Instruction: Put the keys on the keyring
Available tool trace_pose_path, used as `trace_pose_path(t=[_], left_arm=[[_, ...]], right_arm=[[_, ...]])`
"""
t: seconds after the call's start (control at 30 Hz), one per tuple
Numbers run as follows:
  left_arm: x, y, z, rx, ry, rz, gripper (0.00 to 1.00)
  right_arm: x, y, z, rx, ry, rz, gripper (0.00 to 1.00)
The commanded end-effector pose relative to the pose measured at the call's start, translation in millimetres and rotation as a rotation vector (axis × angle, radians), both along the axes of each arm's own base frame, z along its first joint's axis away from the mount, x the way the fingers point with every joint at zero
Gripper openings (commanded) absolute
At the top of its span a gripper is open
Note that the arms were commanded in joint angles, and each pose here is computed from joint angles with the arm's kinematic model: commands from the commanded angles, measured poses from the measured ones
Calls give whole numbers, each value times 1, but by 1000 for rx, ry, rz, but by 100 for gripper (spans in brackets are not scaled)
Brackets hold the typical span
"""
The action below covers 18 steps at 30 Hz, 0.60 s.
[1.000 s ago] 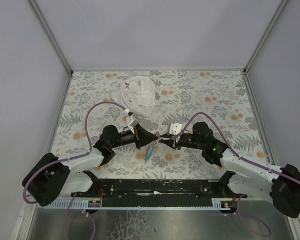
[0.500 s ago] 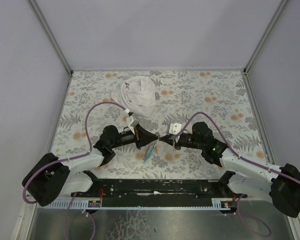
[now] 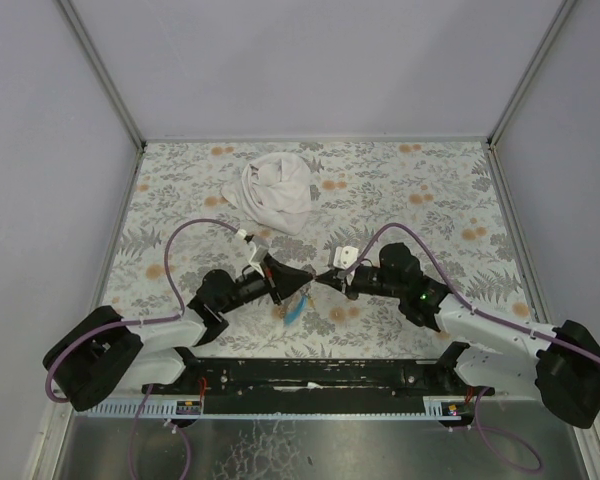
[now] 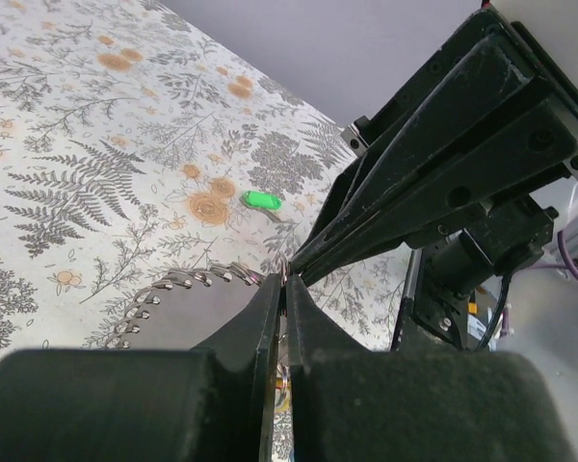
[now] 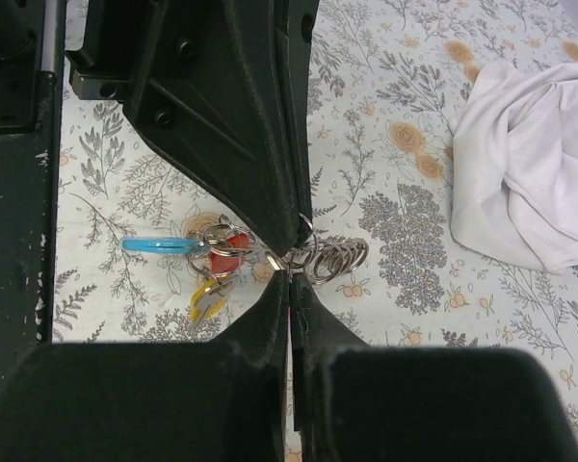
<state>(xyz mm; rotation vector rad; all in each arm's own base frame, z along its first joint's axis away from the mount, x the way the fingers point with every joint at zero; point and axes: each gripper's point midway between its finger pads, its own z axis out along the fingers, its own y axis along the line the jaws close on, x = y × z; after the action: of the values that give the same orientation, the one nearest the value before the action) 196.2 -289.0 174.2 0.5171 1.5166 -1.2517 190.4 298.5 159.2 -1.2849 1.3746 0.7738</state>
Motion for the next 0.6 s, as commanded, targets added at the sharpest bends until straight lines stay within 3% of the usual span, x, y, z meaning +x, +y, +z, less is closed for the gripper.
trace_pose_path(t=[0.0,0.2,0.57], left_arm=[[6,2,43,-134,-96,47,3],[0,-2,31,-50,-114,-3,37],[6,14,28,114,-235,-33,50]], right_arm=[[10,7,30,35,-84,-16,0],[13,1,45,-40,-169,2,0],[6,4,48,-130,-206,110,0]])
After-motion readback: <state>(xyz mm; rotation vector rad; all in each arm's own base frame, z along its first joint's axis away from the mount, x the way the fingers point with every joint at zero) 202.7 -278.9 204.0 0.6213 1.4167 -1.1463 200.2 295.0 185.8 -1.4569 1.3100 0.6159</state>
